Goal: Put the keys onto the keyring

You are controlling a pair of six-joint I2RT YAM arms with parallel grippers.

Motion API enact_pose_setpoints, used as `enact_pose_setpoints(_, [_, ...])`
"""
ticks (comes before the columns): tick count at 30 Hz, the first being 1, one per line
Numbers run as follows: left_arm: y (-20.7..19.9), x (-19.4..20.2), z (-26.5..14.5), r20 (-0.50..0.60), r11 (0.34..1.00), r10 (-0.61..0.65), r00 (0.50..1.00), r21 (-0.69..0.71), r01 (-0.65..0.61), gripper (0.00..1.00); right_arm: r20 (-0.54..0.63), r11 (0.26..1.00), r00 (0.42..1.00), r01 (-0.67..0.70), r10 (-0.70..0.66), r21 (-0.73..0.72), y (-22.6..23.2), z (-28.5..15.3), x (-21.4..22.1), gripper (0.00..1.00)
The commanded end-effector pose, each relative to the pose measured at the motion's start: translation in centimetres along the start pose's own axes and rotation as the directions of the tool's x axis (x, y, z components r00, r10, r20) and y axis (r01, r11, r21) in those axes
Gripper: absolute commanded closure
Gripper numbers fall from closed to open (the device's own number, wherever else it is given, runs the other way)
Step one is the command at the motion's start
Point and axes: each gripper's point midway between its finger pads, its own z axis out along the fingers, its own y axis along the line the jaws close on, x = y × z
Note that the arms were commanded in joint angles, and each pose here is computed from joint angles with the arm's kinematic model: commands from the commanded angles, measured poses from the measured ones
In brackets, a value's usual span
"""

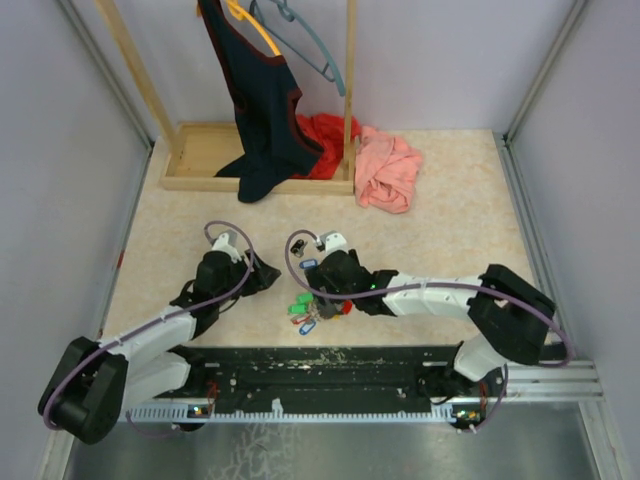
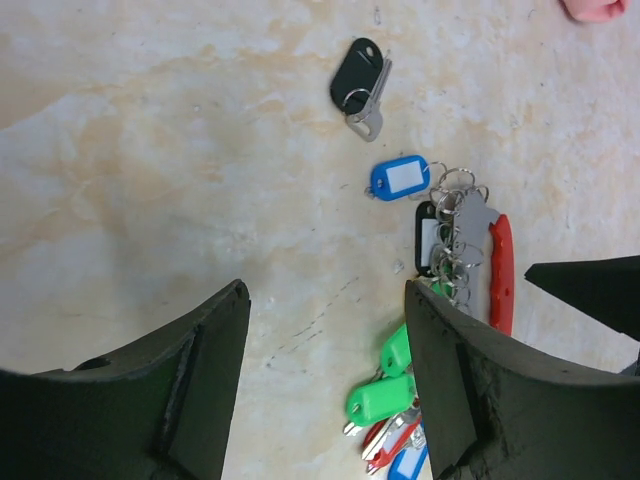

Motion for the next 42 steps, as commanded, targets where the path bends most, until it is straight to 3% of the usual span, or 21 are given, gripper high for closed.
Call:
enact_pose_setpoints(1, [0.8,0.3,-0.8,-0.004,1.000,0.021,1.000,0.004,-0.020,0.31,0.033,0.997,0.996,-0.078,0.077,0.026,1.6,1.0,-1.8,0.19])
enact_pose_setpoints(12, [0.3,0.4,-0.8,-0.020,0.999,0.009,1.000,0.047,-0.009,0.30,-0.059,0.989,0.997,-0.050,0.059,0.142,1.0,4.0,1.2,0.36])
enact_pose_setpoints(16, [-0.4,0.6,-0.6,-0.040,0.997,-0.004,0.999,0.082,0.007,0.30,-0.077,0.980,0.997,-0.011,0.027,0.197,-0.3,3.6,1.8,0.49])
enact_pose_setpoints(18, [-0.8,0.9,-0.6,-0.058,0.995,-0.005,0.998,0.100,0.011,0.29,-0.072,0.984,0.997,0.026,-0.014,0.174,-0.4,3.2,1.5,0.63])
enact_pose_setpoints(21, [-1.4,0.8,-0.6,-0.072,0.992,-0.006,0.997,0.122,0.015,0.29,-0.052,0.993,0.997,0.057,-0.052,0.107,-0.3,2.4,0.5,0.71])
enact_pose_setpoints(31, [-3.8,0.0,-1.0,-0.076,0.975,-0.042,0.996,0.216,0.058,0.27,0.024,0.964,0.982,0.191,-0.189,-0.186,0.3,0.5,-1.5,0.82])
enact_pose_setpoints(42, [-6.7,-1.4,-1.3,-0.079,0.942,-0.038,0.996,0.328,0.062,0.27,0.168,0.893,0.933,0.356,-0.320,-0.276,1.5,-1.7,-3.8,0.88])
